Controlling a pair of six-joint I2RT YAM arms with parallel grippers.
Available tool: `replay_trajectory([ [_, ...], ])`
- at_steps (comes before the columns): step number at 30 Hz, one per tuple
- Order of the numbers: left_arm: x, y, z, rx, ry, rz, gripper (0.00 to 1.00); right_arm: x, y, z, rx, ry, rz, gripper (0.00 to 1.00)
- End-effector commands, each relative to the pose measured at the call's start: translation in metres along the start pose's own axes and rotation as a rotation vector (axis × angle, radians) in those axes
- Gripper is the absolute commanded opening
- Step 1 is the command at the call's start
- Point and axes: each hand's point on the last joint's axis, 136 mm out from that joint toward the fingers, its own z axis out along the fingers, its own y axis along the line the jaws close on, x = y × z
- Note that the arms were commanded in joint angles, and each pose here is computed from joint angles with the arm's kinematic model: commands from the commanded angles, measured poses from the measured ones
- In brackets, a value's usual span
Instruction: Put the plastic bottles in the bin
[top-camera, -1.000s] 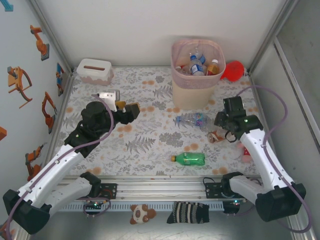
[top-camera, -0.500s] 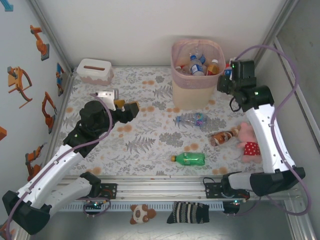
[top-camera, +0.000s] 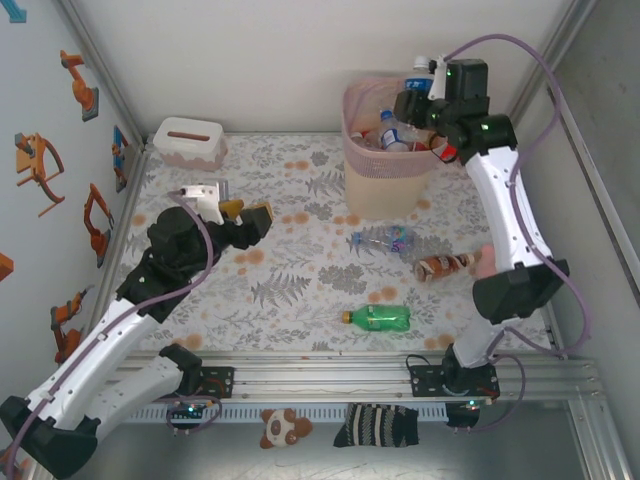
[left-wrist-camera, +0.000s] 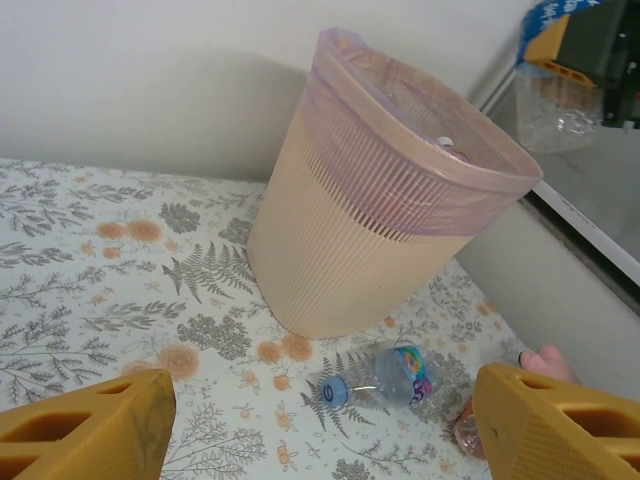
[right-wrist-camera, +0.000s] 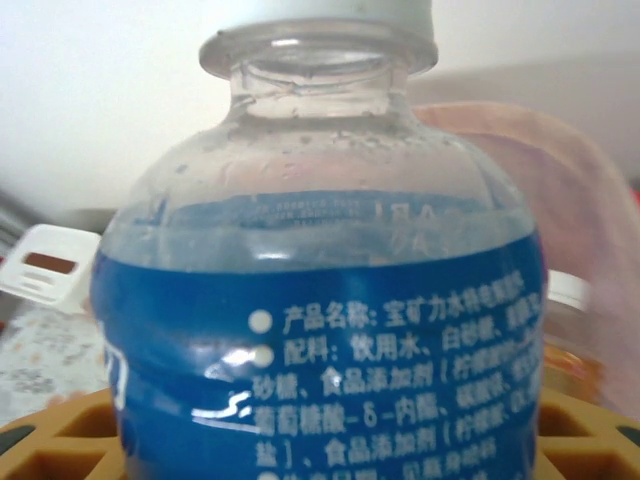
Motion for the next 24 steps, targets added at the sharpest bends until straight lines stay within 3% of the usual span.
replay_trajectory([
  [1, -0.012, -0.002, -0.01, -0.008, -0.033, 0.017, 0.78, -0.023, 0.032, 0.01, -0.173, -0.041, 0.065, 0.54],
  [5, -0.013, 0.003, -0.016, -0.031, -0.044, 0.024, 0.78, -0.019, 0.048, 0.037, -0.249, 0.0, 0.102, 0.55],
  [15, -0.014, 0.007, -0.024, -0.059, -0.053, 0.037, 0.78, 0.021, 0.057, 0.093, -0.274, 0.128, 0.14, 0.56],
  [24, -0.014, 0.008, -0.026, -0.063, -0.056, 0.032, 0.78, 0.029, 0.058, 0.101, -0.286, 0.156, 0.168, 0.66],
])
